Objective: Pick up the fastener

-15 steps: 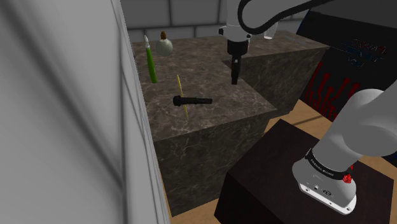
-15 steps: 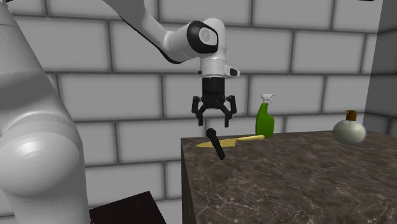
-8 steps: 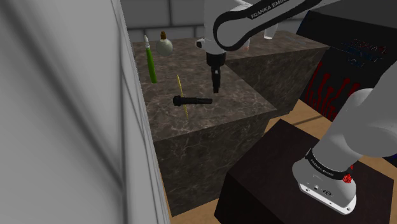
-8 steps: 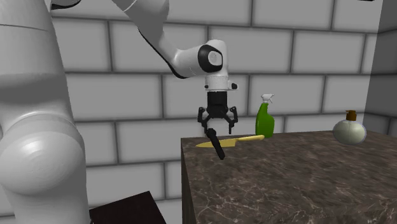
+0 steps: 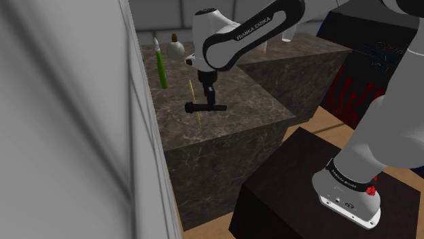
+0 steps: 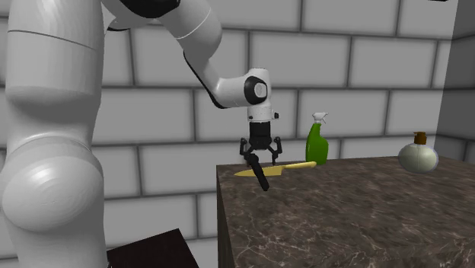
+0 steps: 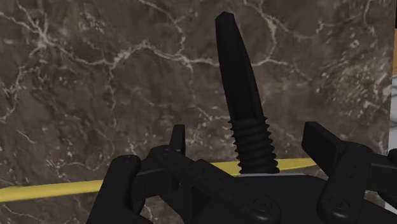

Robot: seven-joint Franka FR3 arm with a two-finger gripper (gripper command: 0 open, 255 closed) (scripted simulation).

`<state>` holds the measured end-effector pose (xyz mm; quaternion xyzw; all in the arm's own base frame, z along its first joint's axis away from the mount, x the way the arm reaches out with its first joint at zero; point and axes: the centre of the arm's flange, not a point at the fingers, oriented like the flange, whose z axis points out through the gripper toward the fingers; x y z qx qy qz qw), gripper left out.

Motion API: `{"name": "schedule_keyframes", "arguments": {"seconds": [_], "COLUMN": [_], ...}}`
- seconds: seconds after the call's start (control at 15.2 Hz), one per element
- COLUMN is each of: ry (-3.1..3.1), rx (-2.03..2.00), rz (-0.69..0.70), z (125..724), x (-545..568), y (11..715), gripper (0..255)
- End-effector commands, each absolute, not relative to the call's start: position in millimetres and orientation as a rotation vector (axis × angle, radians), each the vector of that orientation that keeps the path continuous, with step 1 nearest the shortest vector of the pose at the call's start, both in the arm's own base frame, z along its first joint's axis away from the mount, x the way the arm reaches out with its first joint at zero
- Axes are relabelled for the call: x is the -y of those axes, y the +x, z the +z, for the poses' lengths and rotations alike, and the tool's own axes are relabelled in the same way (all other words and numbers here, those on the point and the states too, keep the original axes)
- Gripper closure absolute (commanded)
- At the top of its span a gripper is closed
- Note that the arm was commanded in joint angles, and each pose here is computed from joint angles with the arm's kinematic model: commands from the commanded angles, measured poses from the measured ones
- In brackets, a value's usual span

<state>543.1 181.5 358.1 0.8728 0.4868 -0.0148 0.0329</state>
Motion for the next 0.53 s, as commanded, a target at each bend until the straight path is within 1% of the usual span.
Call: {"name": "schedule_keyframes", "arguments": {"seconds": [0.0, 0.46], "ry": [2.673, 2.673], "rx": [-1.524, -1.524], "rz": [-0.041, -0.041], "z": [348, 313], "x": [-187, -187], "y": [546, 546], "gripper": [0, 0]}}
